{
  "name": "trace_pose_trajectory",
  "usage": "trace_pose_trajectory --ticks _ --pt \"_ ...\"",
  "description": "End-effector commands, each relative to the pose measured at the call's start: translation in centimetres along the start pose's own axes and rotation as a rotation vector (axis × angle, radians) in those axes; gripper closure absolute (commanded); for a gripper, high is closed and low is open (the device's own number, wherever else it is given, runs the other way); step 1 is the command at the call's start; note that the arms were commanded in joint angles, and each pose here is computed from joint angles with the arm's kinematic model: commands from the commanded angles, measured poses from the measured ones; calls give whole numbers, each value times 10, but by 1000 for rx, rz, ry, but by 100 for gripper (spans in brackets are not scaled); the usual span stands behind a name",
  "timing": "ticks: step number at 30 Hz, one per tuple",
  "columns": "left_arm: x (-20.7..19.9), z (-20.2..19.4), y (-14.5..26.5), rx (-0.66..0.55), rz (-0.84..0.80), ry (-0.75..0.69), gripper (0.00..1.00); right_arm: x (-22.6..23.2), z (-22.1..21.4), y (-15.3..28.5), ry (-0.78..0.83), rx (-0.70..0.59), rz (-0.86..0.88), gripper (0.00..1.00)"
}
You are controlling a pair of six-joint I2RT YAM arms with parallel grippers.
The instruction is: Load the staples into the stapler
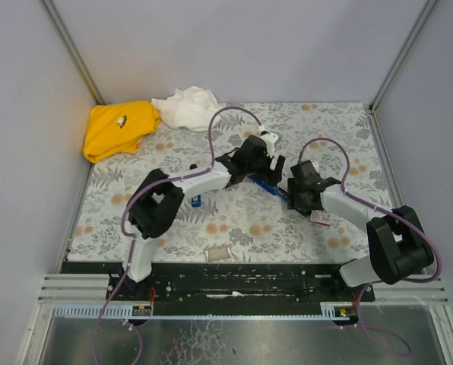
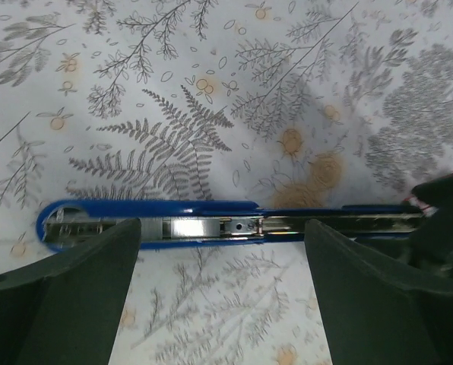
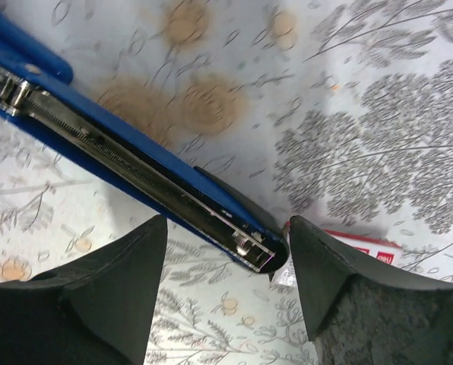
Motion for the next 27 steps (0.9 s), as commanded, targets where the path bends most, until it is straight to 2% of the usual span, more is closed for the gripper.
trace_pose_trajectory --ticks 1,6,12,22,27 --pt "-7 7 -26 -13 -104 -122 13 -13 32 -7 -71 -41 -15 28" --pt "2 -11 -51 34 -98 -163 13 -20 44 -16 -143 -24 23 25" --pt "5 -29 -54 69 -105 -159 13 -19 54 -13 -211 -31 116 23" --pt "-6 -58 -20 112 -140 -77 14 -14 64 8 -226 -74 183 18" --pt "-22 -40 0 59 -154 -119 14 -17 63 24 -233 -99 200 10"
Point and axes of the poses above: each gripper's point midway between its finger pads, its own y axis back along the fingers, its own x axis along the line the jaws close on, z = x × y, the point moved 2 cm from there along y, back along the fingers, and after that the axes turned 2 degrees about -y, right-handed, at the moved point
